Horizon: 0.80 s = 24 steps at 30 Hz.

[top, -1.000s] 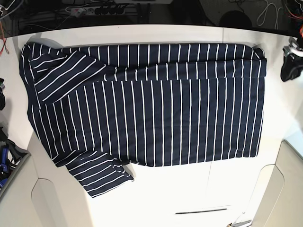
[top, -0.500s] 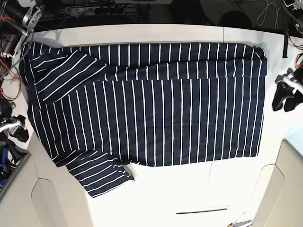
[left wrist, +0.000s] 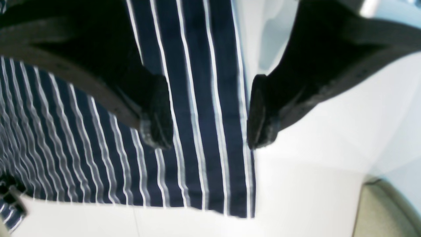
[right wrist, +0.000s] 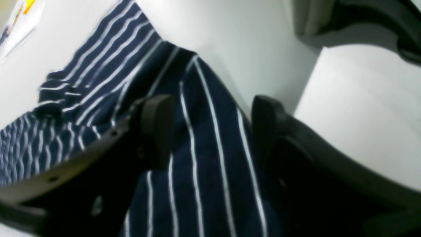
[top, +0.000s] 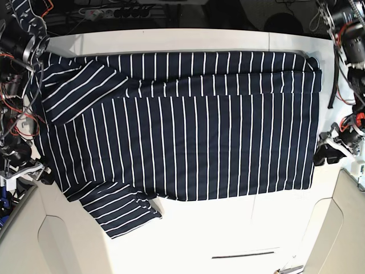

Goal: Fold the T-shirt properly
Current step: 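Reach both grippers to the hem corners of the shirt and grasp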

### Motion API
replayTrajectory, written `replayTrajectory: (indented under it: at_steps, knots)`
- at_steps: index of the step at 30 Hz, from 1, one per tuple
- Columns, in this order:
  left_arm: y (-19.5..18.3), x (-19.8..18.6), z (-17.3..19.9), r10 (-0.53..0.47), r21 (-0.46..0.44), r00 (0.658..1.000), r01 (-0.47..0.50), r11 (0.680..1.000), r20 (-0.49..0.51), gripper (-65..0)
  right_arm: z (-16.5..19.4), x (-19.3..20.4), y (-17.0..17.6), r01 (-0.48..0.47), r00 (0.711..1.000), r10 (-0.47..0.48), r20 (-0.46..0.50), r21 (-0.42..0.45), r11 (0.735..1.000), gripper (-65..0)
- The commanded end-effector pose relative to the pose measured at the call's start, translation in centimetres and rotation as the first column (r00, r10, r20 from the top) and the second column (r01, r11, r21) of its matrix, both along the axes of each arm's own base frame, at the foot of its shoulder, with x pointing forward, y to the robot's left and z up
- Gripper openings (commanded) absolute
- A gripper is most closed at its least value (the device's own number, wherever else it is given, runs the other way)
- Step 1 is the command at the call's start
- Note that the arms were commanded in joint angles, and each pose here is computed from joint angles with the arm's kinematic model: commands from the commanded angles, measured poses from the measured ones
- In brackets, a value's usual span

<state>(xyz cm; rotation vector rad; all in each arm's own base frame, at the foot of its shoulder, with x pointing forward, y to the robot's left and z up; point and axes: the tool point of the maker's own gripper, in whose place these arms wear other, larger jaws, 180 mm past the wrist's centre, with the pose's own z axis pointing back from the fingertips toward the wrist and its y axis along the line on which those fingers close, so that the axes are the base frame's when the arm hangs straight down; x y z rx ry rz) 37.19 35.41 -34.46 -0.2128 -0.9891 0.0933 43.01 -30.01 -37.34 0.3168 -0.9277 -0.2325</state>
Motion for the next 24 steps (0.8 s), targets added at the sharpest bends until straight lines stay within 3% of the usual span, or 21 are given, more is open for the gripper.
replayTrajectory:
  at_steps: [1,4,8,17,24]
  knots:
    - [1.2,1.5,2.1,0.019,-0.001,0.998,-0.019,1.000,0.062,-26.1,2.4,1.3,-1.2,0.017,0.997,-0.015,0.069,-0.024,1.000,-27.9]
    - [2.3,2.6,1.0,0.063,-0.037,0.998,-0.062,0.997,0.032,-25.9,2.2,1.2,-1.5,0.022,0.998,-0.019,0.064,-0.046,0.999,-27.9]
    - [2.7,3.0,-1.2,0.084,-0.084,0.996,-0.088,0.993,-0.042,-17.7,2.1,1.2,-1.5,0.022,0.998,-0.019,0.058,-0.051,0.998,-27.9]
    - [4.5,3.3,-3.0,0.179,-0.066,0.980,-0.185,0.980,-0.092,-17.7,1.5,1.0,-1.7,0.022,0.999,-0.019,0.042,-0.064,0.998,-27.9]
    - [4.3,3.0,-3.5,0.179,-0.072,0.977,-0.188,0.980,-0.118,-17.7,-0.4,0.4,-1.8,0.038,0.999,-0.037,0.015,-0.056,0.998,-27.9]
